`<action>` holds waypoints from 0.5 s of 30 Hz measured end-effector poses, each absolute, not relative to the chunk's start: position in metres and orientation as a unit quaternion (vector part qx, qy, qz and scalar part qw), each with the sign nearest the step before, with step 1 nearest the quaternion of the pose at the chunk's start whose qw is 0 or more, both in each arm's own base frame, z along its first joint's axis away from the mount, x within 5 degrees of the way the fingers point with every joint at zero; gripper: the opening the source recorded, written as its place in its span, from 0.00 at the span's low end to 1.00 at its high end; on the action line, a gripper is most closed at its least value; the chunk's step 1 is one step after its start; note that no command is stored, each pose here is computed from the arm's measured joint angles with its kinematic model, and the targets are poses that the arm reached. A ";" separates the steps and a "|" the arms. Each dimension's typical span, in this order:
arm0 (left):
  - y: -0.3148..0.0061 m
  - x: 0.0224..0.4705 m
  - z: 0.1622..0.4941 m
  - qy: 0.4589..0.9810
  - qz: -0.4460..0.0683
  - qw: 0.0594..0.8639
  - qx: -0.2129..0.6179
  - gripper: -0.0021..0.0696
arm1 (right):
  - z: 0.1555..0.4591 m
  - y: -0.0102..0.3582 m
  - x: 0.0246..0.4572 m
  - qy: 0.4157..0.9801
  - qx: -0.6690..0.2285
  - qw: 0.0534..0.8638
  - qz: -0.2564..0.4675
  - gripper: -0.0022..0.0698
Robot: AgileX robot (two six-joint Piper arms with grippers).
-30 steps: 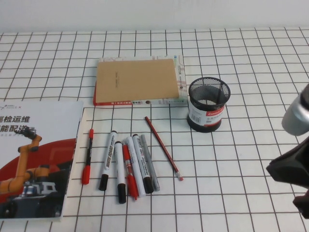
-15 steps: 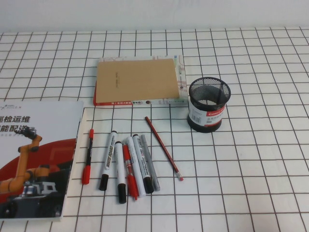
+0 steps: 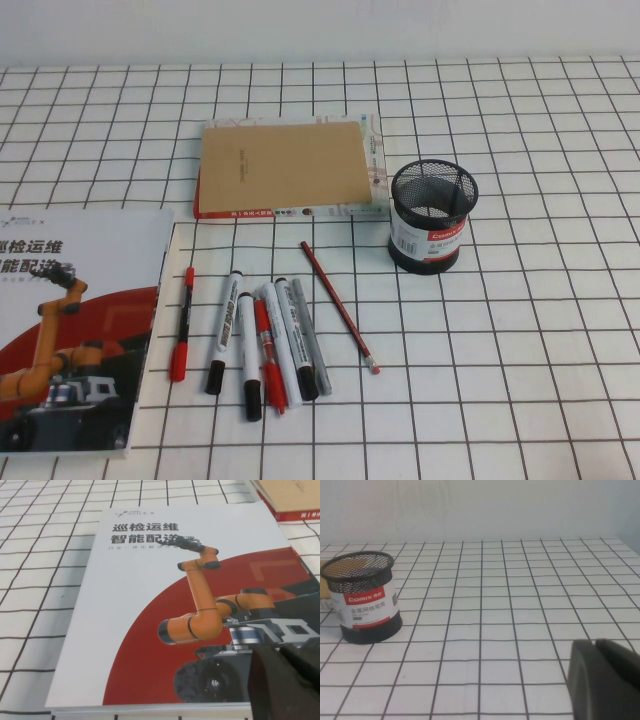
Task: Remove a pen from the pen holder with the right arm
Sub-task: 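Take a marker out of the pen holder and lay it on the table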
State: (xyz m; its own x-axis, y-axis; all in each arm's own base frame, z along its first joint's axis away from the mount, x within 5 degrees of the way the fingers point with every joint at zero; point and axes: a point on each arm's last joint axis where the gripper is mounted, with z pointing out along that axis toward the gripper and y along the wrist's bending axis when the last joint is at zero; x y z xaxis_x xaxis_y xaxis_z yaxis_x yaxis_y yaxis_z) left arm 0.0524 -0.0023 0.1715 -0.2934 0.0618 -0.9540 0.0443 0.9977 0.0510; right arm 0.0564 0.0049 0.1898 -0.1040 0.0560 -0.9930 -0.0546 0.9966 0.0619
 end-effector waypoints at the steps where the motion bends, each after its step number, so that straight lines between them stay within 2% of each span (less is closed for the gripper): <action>1: -0.002 0.052 0.172 0.804 0.007 0.593 0.033 0.02 | 0.190 0.005 0.056 0.742 0.001 0.669 0.041 0.01; 6: -0.002 0.052 0.172 0.804 0.007 0.593 0.033 0.02 | 0.188 0.005 0.056 0.747 0.000 0.663 0.042 0.01; 15: -0.002 0.052 0.172 0.804 0.007 0.593 0.033 0.02 | 0.176 0.007 0.054 0.789 0.023 0.610 0.063 0.01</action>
